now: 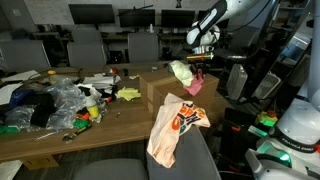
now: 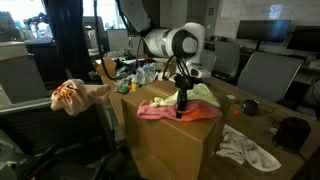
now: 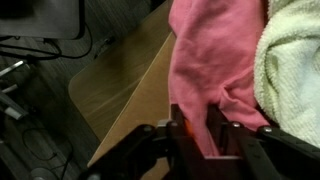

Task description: Move the peach and pink shirt from the box to the backrest of the chair

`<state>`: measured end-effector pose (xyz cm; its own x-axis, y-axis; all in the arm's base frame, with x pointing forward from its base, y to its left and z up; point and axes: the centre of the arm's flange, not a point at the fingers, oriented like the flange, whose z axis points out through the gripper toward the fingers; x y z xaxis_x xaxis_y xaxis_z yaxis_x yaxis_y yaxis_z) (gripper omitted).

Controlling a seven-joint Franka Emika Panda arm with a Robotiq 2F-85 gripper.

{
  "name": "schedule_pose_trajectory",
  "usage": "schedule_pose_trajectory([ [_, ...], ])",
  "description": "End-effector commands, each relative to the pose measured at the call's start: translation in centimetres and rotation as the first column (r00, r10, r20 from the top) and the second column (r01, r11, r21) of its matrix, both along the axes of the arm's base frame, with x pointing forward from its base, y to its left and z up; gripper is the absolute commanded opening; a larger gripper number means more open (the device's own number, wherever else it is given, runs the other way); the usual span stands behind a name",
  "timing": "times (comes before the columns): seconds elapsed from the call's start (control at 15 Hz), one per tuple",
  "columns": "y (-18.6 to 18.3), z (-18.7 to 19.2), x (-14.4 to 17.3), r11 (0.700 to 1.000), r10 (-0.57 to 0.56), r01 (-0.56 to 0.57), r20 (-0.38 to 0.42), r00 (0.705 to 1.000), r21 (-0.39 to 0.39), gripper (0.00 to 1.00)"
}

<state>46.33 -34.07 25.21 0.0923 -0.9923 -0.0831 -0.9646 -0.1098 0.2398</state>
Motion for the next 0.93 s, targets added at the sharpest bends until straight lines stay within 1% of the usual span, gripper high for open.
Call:
schedule_pose_trajectory([
  [0.0, -0.6, -0.8, 0.6, 1.000, -0.004, 0.003, 0.013, 1.000, 0.031, 0.04],
  [0.07, -0.6, -0.9, 0.6, 0.999, -0.006, 0.005, 0.016, 1.000, 0.036, 0.01],
  [0.13, -0.6, -1.0, 0.6, 0.999, -0.008, 0.007, 0.018, 1.000, 0.039, 0.00],
  [0.27, -0.7, -0.8, 0.5, 0.999, -0.009, 0.008, 0.028, 1.000, 0.047, 0.00],
  [0.47, -0.7, 0.6, -0.1, 0.998, -0.008, 0.005, 0.051, 0.999, 0.066, 0.01],
  [0.67, -0.4, 4.7, -1.3, 0.997, 0.040, -0.048, 0.125, 0.991, 0.059, 0.01],
  [0.8, 0.1, 8.8, -2.2, 0.991, 0.127, -0.134, 0.182, 0.975, 0.027, 0.01],
  [0.87, 0.5, 11.2, -2.5, 0.983, 0.181, -0.185, 0.205, 0.962, 0.002, 0.01],
])
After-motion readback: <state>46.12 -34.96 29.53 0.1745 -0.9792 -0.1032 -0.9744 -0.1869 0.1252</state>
